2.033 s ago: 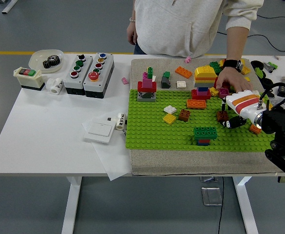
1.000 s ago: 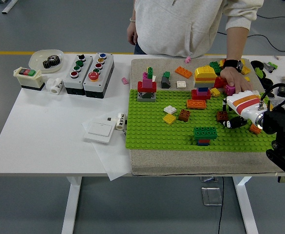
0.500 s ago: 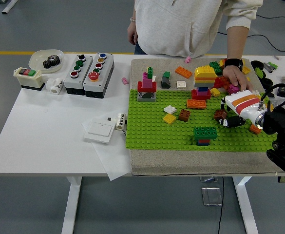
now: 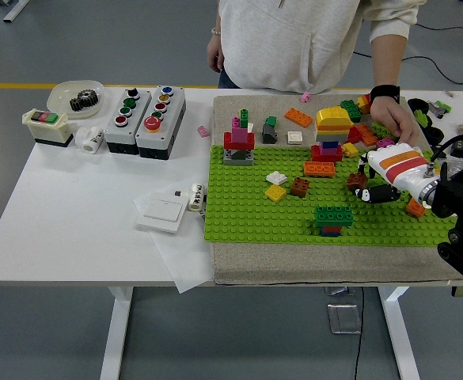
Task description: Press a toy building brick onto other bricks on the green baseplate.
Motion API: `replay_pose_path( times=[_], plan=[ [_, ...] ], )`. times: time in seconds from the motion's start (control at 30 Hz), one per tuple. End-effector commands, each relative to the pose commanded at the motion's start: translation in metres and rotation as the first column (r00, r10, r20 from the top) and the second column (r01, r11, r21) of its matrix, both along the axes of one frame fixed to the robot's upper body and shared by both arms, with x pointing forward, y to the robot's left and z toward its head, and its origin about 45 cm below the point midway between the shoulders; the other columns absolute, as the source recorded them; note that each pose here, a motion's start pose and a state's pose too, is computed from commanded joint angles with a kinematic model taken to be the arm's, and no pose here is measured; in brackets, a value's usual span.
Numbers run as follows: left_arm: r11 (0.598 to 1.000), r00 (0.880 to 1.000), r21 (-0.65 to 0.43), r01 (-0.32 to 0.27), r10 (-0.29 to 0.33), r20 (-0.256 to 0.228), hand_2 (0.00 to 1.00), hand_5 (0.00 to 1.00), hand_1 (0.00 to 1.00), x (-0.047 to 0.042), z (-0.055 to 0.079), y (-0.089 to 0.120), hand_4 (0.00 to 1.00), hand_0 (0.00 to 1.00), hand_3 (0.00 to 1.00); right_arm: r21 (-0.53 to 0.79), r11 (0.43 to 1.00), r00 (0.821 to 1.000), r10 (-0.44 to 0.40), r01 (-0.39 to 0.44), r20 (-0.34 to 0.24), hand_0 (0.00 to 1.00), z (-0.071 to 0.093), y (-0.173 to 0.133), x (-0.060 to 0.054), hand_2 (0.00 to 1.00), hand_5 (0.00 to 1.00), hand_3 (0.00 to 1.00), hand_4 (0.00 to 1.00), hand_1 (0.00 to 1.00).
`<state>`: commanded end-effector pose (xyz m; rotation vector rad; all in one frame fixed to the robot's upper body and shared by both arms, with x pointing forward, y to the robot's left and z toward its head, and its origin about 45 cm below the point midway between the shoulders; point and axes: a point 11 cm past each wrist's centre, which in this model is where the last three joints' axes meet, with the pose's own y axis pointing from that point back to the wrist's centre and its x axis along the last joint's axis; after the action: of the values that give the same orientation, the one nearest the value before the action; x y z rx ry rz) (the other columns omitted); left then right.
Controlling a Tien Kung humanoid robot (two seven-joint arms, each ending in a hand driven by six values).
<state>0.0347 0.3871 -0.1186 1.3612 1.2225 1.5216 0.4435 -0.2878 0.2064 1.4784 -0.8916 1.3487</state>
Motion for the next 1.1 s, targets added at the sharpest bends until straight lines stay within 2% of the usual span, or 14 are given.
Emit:
replay_pose_path(
  times=[0.23, 0.43, 0.47, 0.6, 0.63, 0.77, 1.1],
  plan=[
    [1.000, 1.000, 0.000, 0.001, -0.001, -0.011, 0.752, 0.823, 0.594, -0.0040, 0.000, 0.000, 0.833, 0.483, 0.786, 0.182, 0.983, 0.999, -0.005, -0.004, 0.049, 0.185, 0.022, -0.001, -0.015, 0.422, 0.527, 0.484, 0.615, 0.313],
    [1.000, 1.000, -0.001, 0.001, -0.001, -0.015, 0.753, 0.822, 0.595, -0.0059, -0.001, -0.001, 0.832, 0.486, 0.786, 0.300, 0.954, 0.998, -0.017, -0.001, 0.057, 0.176, 0.025, -0.005, -0.029, 0.422, 0.528, 0.484, 0.605, 0.309],
    [1.000, 1.000, -0.002, 0.001, -0.001, -0.015, 0.753, 0.822, 0.595, -0.0059, -0.001, -0.001, 0.832, 0.486, 0.786, 0.333, 0.943, 0.998, -0.009, -0.010, 0.056, 0.176, 0.024, -0.003, -0.035, 0.422, 0.528, 0.484, 0.605, 0.309],
    [1.000, 1.000, -0.004, -0.001, 0.001, -0.016, 0.753, 0.823, 0.597, -0.0061, -0.001, -0.002, 0.832, 0.488, 0.787, 0.410, 0.912, 0.999, 0.005, -0.025, 0.050, 0.167, 0.019, 0.000, -0.046, 0.416, 0.525, 0.482, 0.602, 0.300],
    [1.000, 1.000, -0.005, -0.001, 0.001, -0.016, 0.753, 0.823, 0.597, -0.0060, -0.001, -0.003, 0.832, 0.488, 0.787, 0.440, 0.897, 0.998, 0.013, -0.035, 0.054, 0.167, 0.016, 0.001, -0.051, 0.416, 0.525, 0.482, 0.602, 0.300],
    [1.000, 1.000, -0.006, -0.002, 0.002, -0.014, 0.754, 0.824, 0.596, -0.0056, -0.001, -0.003, 0.831, 0.488, 0.787, 0.469, 0.881, 0.997, 0.023, -0.057, 0.076, 0.186, 0.011, 0.001, -0.062, 0.418, 0.523, 0.482, 0.602, 0.305],
    [1.000, 1.000, -0.007, -0.002, 0.002, -0.011, 0.754, 0.826, 0.596, -0.0038, -0.001, -0.004, 0.830, 0.489, 0.786, 0.472, 0.874, 0.990, 0.063, -0.115, 0.124, 0.193, -0.001, 0.002, -0.077, 0.423, 0.521, 0.484, 0.603, 0.309]
  ],
)
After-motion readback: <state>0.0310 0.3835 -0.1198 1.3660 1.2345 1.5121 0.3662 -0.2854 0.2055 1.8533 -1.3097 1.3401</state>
